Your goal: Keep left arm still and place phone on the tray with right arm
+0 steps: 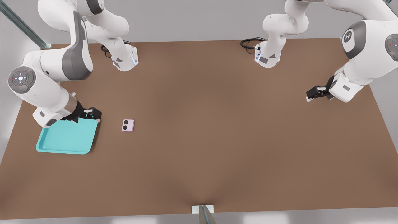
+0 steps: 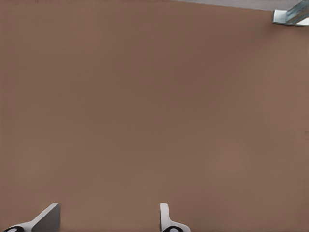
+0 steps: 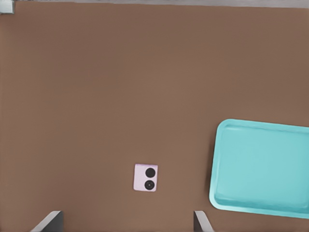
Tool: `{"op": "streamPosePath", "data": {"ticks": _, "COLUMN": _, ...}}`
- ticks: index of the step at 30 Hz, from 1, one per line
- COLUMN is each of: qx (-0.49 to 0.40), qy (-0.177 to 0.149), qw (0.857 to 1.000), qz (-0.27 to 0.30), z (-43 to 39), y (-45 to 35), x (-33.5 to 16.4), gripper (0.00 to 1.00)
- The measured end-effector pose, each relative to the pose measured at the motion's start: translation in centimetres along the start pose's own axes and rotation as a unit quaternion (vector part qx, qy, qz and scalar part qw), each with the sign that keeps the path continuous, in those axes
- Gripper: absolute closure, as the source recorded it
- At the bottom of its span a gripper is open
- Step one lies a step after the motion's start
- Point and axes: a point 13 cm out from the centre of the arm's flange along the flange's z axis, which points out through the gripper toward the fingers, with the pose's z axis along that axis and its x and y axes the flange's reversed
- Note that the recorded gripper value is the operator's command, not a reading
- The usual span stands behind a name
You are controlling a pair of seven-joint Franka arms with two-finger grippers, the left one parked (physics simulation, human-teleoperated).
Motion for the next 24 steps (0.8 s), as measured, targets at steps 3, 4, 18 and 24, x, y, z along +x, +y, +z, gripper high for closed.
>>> {"op": "streamPosePath", "data": {"ticks": 3, "qx": -0.002, "qy": 0.0, "qw": 1.0, "qz": 0.004, "z": 0.5, "y": 0.1, "x": -0.2, "gripper": 0.0}}
{"op": "streamPosePath", "data": {"ticks": 4, "qx": 0.001, "qy": 0.006, "qw": 1.0, "qz": 0.002, "z": 1.4, "y": 0.3, "x": -0.1, "gripper": 0.0}}
{"op": "streamPosePath", "data": {"ticks": 18, "qx": 0.001, "qy": 0.099, "qw": 0.995, "qz": 0.019, "z": 31.9, "y": 3.3, "x": 7.0, "gripper": 0.0}}
{"op": "streamPosePath", "data": {"ticks": 24, "qx": -0.011, "qy": 0.067, "qw": 0.997, "qz": 0.043, "z": 35.4, "y": 3.6, "x": 5.5, "gripper": 0.0}}
